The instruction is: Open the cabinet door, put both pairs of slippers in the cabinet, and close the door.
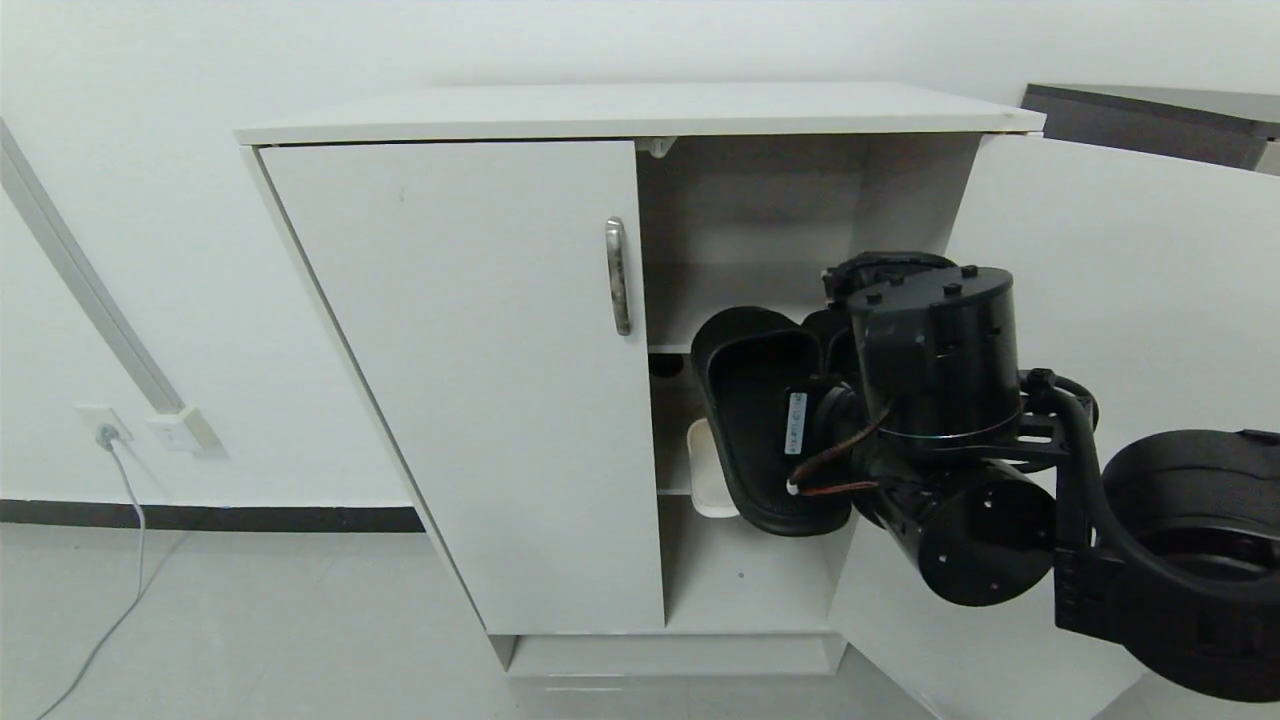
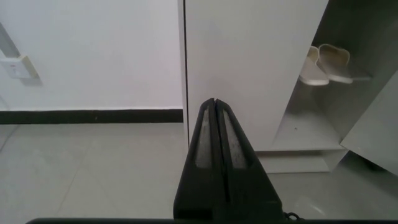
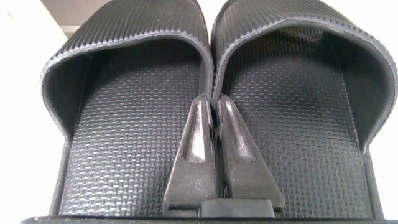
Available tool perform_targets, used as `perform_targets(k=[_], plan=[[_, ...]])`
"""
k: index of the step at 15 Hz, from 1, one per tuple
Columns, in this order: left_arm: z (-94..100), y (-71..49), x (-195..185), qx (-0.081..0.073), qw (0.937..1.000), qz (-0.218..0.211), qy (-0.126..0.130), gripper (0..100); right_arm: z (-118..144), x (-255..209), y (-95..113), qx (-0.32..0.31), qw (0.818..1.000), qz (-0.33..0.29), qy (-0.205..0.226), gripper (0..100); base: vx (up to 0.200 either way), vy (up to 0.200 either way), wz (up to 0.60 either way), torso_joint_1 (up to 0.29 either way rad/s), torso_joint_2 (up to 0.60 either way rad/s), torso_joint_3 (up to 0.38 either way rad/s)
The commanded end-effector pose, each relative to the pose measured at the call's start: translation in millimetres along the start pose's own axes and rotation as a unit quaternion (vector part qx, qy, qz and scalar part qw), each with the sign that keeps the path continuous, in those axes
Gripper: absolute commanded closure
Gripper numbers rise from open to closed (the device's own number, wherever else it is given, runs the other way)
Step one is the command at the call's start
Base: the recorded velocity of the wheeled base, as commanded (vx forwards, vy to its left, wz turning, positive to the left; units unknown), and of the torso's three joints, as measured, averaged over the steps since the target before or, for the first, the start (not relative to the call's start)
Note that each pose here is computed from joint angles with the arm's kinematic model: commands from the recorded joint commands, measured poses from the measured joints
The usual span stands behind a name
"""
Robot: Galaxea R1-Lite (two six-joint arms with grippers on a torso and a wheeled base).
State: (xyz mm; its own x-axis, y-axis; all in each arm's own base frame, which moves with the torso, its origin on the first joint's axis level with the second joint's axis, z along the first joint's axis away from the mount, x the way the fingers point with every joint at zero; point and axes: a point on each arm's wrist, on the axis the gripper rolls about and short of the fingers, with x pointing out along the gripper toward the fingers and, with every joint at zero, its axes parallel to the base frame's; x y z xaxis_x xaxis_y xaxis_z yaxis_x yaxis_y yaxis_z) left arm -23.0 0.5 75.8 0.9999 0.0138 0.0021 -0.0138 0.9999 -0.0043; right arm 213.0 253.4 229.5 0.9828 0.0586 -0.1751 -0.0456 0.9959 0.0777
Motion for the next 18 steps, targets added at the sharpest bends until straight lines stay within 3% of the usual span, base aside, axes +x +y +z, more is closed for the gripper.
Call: perform_targets(k=[1, 10, 18], plan=[[-0.1, 0.0, 0.1, 0.000, 1.0000, 0.000, 0.001, 100, -1.6, 3.2, -1.0, -0.002, 1.000, -0.005, 0.002, 100, 0.000, 0.000, 0.00, 0.000, 0.00, 0.000], [-0.1, 0.0, 0.1, 0.001, 1.0000, 0.000, 0.001, 100, -3.7, 9.5, 0.2, -0.004, 1.000, -0.008, 0.004, 100, 0.200, 0.000, 0.00, 0.003, 0.00, 0.004], [-0.1, 0.0, 0.1, 0.001, 1.0000, 0.000, 0.001, 100, 0.4, 58.8, 7.5, -0.012, 1.000, -0.027, 0.001, 100, 0.000, 0.000, 0.00, 0.000, 0.00, 0.000]])
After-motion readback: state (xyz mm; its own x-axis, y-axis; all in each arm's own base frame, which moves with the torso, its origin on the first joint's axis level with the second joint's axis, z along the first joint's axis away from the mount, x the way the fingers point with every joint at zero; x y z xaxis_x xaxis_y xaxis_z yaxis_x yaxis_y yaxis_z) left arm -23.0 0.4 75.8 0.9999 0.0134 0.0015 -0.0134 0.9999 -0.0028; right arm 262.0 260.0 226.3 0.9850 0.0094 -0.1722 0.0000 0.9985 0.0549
